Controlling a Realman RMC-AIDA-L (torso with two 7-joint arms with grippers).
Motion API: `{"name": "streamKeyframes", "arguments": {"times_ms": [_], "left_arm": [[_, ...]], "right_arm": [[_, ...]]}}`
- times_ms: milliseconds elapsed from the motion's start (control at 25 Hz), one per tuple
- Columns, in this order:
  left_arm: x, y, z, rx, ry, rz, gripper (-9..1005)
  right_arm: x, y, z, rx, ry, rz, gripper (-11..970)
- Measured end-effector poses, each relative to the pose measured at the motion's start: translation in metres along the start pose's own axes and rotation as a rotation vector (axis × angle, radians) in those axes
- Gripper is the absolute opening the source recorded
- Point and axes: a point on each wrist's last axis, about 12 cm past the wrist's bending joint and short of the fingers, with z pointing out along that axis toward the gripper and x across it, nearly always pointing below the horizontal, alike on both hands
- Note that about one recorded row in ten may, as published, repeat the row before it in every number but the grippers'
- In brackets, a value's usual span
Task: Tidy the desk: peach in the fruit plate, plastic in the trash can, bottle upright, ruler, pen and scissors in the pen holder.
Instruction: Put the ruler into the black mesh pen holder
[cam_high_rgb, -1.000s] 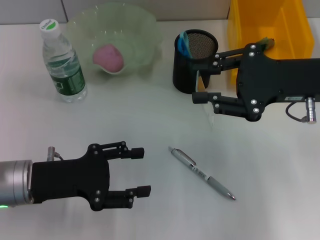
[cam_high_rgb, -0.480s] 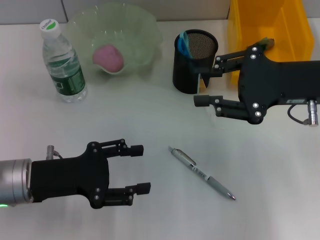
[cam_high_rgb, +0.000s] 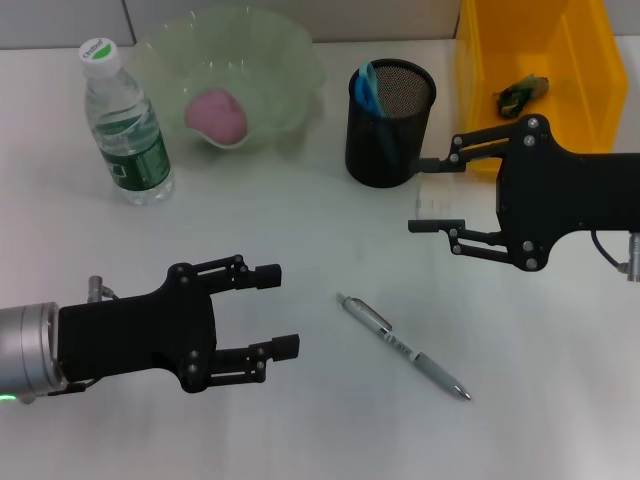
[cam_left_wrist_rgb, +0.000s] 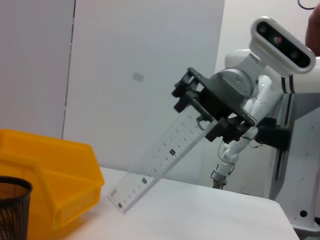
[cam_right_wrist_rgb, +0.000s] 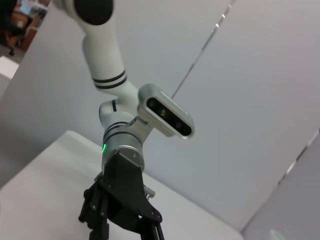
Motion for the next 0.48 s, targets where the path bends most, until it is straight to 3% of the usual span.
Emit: {"name": "streamKeyframes", "arguments": {"times_ms": [160, 480], "left_arm": [[0.003, -0.002, 0.000, -0.014, -0.001, -0.017, 753], [0.007, -0.003, 0.000, -0.044, -0.016, -0.068, 753]], "right_arm": [[0.002, 0.006, -0.002, 0.042, -0.031, -0.153, 410], [0.008, 0.015, 0.005, 0.079, -0.058, -0.316, 414]]}}
